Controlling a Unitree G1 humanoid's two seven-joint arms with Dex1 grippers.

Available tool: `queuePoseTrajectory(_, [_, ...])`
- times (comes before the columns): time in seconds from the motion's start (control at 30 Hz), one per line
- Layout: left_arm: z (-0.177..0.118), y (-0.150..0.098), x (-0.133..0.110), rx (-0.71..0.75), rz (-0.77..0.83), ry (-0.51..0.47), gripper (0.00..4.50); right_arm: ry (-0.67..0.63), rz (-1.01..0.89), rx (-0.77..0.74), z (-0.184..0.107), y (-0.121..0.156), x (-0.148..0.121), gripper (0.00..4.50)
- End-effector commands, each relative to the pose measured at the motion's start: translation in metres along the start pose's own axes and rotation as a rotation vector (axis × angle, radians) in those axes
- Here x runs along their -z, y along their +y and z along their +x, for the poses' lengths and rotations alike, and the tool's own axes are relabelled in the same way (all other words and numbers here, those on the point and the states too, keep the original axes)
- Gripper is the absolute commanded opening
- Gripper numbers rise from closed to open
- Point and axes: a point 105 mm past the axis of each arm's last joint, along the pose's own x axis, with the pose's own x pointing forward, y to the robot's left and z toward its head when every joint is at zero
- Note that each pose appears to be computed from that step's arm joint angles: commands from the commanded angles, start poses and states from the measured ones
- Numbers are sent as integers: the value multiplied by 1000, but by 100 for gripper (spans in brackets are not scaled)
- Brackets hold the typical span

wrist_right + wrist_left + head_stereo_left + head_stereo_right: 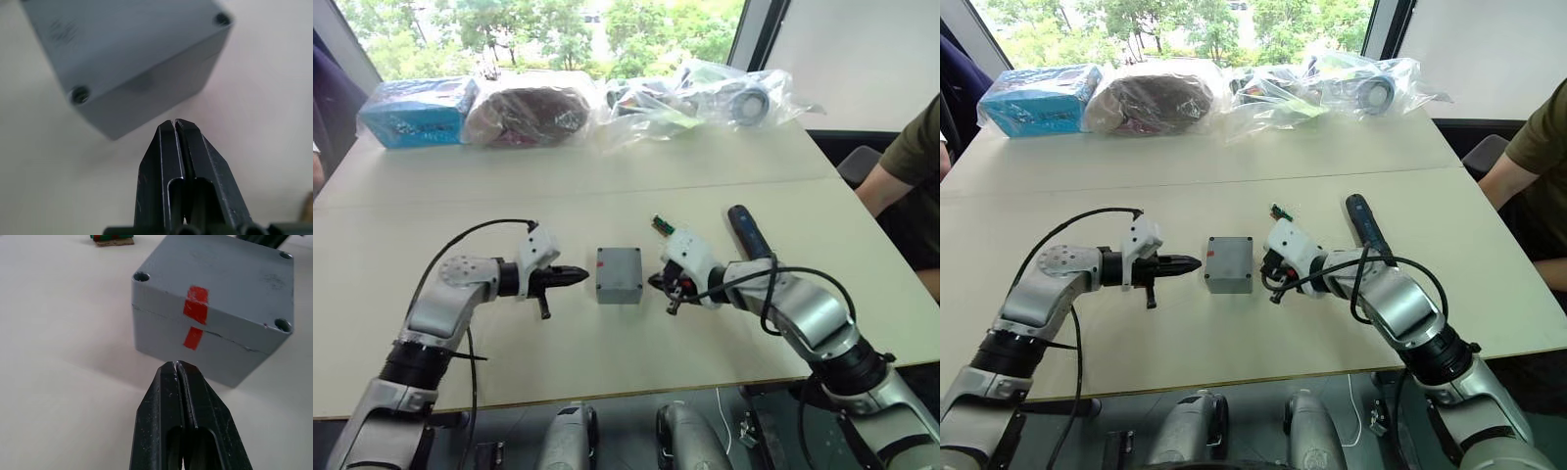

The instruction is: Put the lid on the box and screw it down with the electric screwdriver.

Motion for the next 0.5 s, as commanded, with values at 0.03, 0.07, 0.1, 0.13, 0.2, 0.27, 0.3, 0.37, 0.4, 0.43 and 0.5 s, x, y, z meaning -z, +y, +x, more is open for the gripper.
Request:
queuePoseTrajectory(0.03, [5,5,-10,-3,49,-22,0,-47,-50,9,-3,3,-14,2])
queuePoseTrajectory(0.07, [8,6,-11,0,48,-26,0,-47,-53,3,-2,4,-15,2])
queuePoseTrajectory(0.1, [10,6,-12,5,48,-30,0,-52,-56,-8,-2,7,-16,2])
queuePoseTrajectory(0.13, [12,6,-13,13,51,-32,0,-58,-58,-21,-2,11,-18,2])
queuePoseTrajectory(0.2, [19,5,-15,34,56,-36,0,-69,-64,-49,-2,19,-22,2])
queuePoseTrajectory(0.27, [23,6,-15,42,61,-36,0,-68,-61,-71,-1,24,-24,2])
queuePoseTrajectory(0.3, [25,7,-15,46,63,-36,0,-68,-59,-83,-1,27,-25,2])
queuePoseTrajectory(0.37, [28,8,-16,50,69,-35,0,-69,-53,-98,-1,31,-25,2])
queuePoseTrajectory(0.4, [29,9,-16,47,75,-36,0,-71,-46,-106,-1,32,-26,2])
queuePoseTrajectory(0.43, [30,10,-17,45,79,-37,0,-71,-41,-110,-1,33,-26,2])
queuePoseTrajectory(0.5, [31,11,-17,50,83,-32,0,-68,-42,-114,-1,34,-27,2])
